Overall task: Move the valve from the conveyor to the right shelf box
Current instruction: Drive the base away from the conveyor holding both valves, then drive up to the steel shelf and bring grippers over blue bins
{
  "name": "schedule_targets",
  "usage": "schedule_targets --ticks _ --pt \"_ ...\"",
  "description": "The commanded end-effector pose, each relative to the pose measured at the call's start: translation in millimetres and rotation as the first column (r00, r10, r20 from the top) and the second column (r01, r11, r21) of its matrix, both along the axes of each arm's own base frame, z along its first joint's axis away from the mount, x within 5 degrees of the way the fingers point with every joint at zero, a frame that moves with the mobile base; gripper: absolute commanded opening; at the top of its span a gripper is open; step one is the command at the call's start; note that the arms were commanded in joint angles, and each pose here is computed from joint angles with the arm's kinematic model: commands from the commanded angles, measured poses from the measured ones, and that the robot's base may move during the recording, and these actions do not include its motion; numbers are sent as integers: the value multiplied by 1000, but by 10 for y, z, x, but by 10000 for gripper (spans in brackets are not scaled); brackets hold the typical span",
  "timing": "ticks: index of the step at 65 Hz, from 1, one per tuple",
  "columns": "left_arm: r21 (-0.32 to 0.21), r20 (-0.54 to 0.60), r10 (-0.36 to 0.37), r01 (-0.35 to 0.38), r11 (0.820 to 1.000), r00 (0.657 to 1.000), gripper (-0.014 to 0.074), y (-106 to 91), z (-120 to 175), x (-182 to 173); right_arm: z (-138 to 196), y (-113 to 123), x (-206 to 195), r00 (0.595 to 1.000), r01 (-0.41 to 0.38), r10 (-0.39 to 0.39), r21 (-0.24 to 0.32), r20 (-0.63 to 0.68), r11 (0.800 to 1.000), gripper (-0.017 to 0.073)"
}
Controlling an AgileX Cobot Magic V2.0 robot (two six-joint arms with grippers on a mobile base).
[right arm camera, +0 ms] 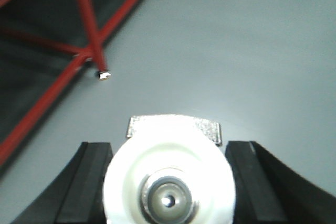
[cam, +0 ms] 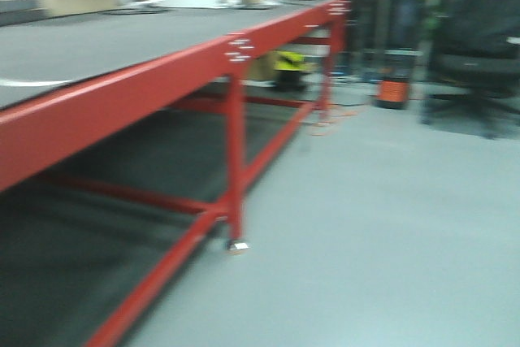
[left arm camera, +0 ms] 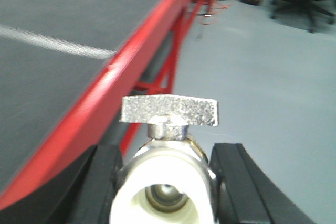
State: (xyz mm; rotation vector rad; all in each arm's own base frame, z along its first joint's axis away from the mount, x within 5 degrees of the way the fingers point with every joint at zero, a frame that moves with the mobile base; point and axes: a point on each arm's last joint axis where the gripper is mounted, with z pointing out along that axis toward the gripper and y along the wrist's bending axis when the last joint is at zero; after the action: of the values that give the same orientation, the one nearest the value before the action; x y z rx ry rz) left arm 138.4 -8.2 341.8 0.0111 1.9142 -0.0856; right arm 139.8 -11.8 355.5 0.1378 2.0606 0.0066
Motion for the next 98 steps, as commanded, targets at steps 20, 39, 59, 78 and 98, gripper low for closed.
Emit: schedule_targets --ticks 20,39,59,78,98 --pt "-8 65 -2 3 1000 998 -111 -6 77 -3 105 -13 -5 995 11 -10 -15 96 1000 -162" --pt "-8 65 -2 3 1000 998 -111 -6 77 -3 105 -13 -5 995 11 -10 -15 96 1000 -162" --pt "-8 65 -2 3 1000 998 -111 -6 77 -3 105 -13 -5 995 11 -10 -15 96 1000 -162" --pt "-8 65 -2 3 1000 998 -111 -6 77 -3 105 -13 -5 995 11 -10 -15 96 1000 -162" --pt "-8 65 -2 3 1000 998 -111 -6 77 -3 105 -13 -5 995 11 -10 -15 96 1000 -162"
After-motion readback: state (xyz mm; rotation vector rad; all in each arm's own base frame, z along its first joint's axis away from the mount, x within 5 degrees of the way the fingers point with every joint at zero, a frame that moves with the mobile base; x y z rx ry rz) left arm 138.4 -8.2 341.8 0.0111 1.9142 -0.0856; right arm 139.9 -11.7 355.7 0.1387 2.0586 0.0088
